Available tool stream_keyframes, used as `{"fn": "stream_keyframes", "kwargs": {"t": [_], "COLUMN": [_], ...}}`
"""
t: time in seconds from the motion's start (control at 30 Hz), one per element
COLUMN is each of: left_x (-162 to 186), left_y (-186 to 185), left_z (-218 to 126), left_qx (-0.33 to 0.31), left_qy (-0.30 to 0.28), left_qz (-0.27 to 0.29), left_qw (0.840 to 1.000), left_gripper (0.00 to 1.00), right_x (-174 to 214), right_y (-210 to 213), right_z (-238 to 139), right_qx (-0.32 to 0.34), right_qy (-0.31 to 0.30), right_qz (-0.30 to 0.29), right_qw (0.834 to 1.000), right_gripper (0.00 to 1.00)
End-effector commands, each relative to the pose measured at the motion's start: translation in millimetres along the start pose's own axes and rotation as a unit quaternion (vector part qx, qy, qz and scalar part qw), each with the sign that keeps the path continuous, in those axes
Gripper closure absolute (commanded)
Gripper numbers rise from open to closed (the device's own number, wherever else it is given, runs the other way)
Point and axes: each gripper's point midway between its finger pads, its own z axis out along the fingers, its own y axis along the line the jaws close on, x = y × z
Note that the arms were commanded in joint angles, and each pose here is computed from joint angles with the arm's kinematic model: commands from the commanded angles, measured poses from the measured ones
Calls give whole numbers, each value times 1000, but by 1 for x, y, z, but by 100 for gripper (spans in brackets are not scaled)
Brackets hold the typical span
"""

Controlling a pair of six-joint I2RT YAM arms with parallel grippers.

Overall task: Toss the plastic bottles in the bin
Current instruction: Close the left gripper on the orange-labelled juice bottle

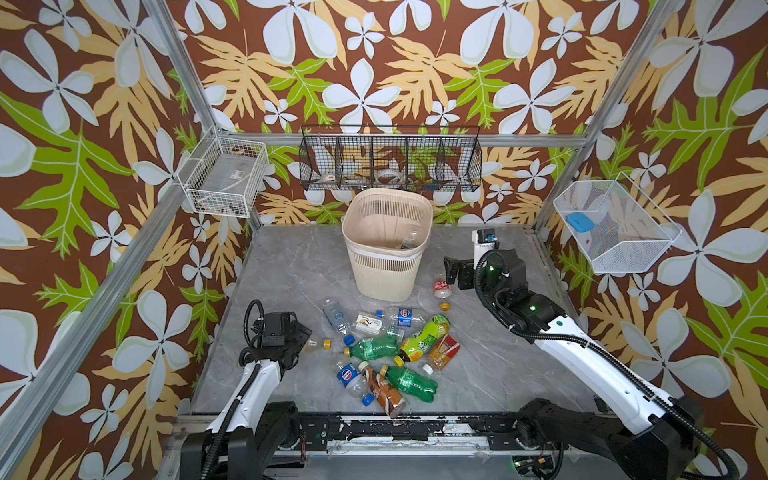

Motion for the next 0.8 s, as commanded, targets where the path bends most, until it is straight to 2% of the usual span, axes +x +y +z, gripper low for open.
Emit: {"fn": "stream_keyframes", "kwargs": {"t": [0.0, 0.23, 0.4, 0.57, 0.77], "left_x": [-2, -12, -31, -52, -63], "left_y": [-9, -24, -55, -101, -137], "left_z": [-1, -17, -48, -100, -146], "left_qx": [24, 60, 121, 225, 301], "left_qy": [0, -21, -58, -108, -131], "left_qz": [5, 8, 17, 41, 66], "left_qw": [1000, 998, 991, 967, 942], "left_gripper": [28, 36, 43, 46, 48], "right_x": [-7, -8, -11, -14, -13], "right_y": [1, 0, -1, -6, -7], "right_z": [-1, 0, -2, -5, -5], "right_qx": [-1, -1, 2, 10, 11], "right_qy": [-14, -17, -23, -34, -37], "right_qz": [0, 6, 10, 21, 28], "right_qw": [1000, 1000, 1000, 999, 999], "right_gripper": [0, 0, 0, 0, 0]}}
